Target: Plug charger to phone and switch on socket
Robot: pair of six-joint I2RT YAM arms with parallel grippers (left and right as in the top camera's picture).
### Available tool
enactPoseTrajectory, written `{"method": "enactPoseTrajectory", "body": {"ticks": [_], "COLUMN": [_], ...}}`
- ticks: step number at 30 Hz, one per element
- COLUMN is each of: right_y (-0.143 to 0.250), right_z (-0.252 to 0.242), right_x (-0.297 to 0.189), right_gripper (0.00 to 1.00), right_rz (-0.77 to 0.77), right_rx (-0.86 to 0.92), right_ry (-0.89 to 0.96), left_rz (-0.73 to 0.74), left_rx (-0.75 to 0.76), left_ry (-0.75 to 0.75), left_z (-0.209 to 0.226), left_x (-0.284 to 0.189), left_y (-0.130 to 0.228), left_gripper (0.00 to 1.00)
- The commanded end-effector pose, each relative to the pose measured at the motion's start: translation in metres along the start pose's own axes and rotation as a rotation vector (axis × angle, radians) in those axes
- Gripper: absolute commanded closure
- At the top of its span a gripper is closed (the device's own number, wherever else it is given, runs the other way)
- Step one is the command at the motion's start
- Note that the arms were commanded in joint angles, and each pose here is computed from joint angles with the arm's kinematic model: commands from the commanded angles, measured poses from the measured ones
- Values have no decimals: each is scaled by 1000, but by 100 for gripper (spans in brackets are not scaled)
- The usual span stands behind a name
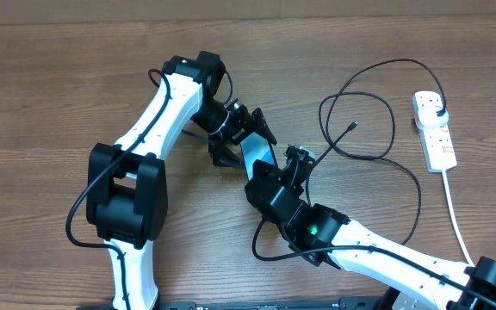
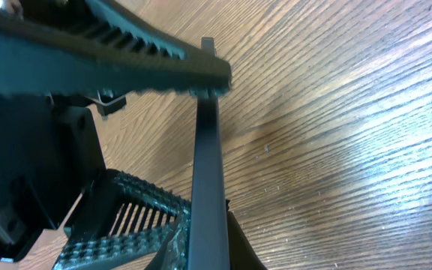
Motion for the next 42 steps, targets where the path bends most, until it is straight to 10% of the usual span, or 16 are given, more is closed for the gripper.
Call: {"method": "enactPoseTrajectory", "body": {"ticks": [1,17,31,42], "right_y": [-3,-18,-29,-25], "right_z": [8,1,-2,5], "right_x": [-2,10,17,11], "right_gripper": [96,96,96,96], "right_rz": [-21,101,279,346], "right_rx": [5,72,151,158], "right_ry": [-25,-14,-44,-89], "left_rz": [-59,-274,-625,-989], "left_rx": [17,212,526,580], "left_ry": [16,87,-134,-254], "left_z": [4,30,21,55], "left_x": [-18,-132,-214,-190], "left_y": [-13,8,162,255], "left_gripper": [0,1,0,0]}}
Point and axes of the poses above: each gripper's point midway between its finger pads, its own x axis out along the fingers, its own z axis along the line the jaws close on, y = z × x, the point moved 7 cm from there along -x, back along the fingers, and after that the axes turned 5 degrees about x, right-handed, at the moved point
